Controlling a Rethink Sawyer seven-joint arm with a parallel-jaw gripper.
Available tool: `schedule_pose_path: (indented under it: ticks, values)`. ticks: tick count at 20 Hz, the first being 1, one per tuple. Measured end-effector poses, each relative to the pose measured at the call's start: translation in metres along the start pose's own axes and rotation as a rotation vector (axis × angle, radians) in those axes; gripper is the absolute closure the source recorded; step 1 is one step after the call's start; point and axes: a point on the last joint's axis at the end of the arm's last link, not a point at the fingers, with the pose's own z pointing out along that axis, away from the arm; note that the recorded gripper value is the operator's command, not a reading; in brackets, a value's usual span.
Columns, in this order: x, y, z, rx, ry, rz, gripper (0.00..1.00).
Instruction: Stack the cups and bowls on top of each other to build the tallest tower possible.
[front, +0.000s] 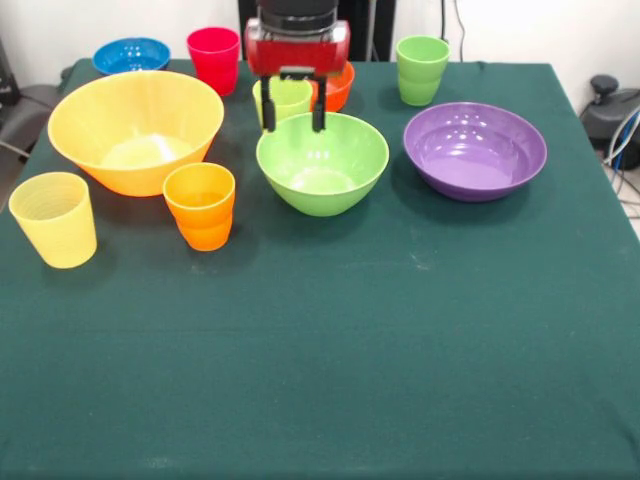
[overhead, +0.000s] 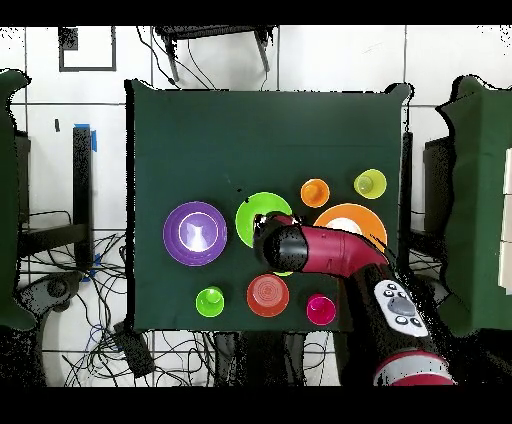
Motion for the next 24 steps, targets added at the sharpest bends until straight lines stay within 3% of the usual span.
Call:
schedule_pose_path:
  ticks: [10,24]
  values:
    - [-0.007,-0.036,0.03,-0.025,-0.01,0.018,0.0]
    - [-0.016,-0.06,0.004,-0.017,0.051,0.039,0.0]
